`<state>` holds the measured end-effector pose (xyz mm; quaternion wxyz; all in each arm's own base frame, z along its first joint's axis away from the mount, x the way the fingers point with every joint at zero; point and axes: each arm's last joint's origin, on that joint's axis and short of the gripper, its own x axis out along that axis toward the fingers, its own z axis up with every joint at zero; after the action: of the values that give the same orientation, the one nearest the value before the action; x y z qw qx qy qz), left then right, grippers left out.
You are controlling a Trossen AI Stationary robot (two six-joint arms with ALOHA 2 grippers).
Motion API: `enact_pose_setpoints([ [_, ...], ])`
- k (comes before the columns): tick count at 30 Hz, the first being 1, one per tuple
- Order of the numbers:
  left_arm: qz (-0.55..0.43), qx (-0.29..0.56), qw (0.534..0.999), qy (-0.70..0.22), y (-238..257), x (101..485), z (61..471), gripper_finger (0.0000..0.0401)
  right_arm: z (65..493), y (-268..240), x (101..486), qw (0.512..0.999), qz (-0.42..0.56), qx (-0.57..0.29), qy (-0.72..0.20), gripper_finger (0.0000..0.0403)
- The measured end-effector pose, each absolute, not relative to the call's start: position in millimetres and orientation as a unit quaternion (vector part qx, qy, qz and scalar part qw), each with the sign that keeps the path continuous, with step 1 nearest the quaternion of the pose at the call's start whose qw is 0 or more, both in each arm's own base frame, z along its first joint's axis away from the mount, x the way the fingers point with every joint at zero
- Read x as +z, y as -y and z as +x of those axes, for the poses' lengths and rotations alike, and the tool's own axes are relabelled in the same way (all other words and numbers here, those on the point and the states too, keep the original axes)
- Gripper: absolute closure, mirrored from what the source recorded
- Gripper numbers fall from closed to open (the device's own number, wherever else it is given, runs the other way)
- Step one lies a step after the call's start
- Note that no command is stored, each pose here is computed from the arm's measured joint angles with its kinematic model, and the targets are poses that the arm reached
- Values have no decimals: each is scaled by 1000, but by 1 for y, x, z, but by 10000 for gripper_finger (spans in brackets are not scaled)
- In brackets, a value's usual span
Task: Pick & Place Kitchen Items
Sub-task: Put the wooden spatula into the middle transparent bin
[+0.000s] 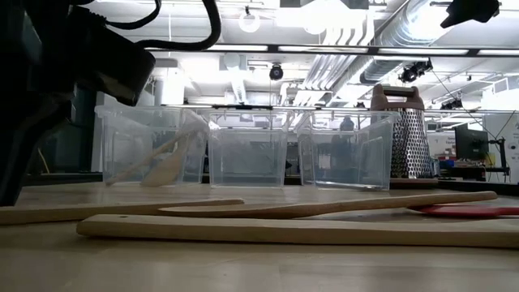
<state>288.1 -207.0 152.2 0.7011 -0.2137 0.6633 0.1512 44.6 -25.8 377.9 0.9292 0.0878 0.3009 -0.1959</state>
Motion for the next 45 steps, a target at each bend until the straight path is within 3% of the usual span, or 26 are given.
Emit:
enact_pose_setpoints([
  [15,-275,132,734,-606,191,208,284,311,46,25,379,938,76,-164,-297,196],
  [30,-293,144,868,-373,107,286,313,311,75,34,391,970,98,9,-222,196],
  [45,-185,165,954,-168,10,343,330,311,140,74,392,975,99,44,-192,196],
])
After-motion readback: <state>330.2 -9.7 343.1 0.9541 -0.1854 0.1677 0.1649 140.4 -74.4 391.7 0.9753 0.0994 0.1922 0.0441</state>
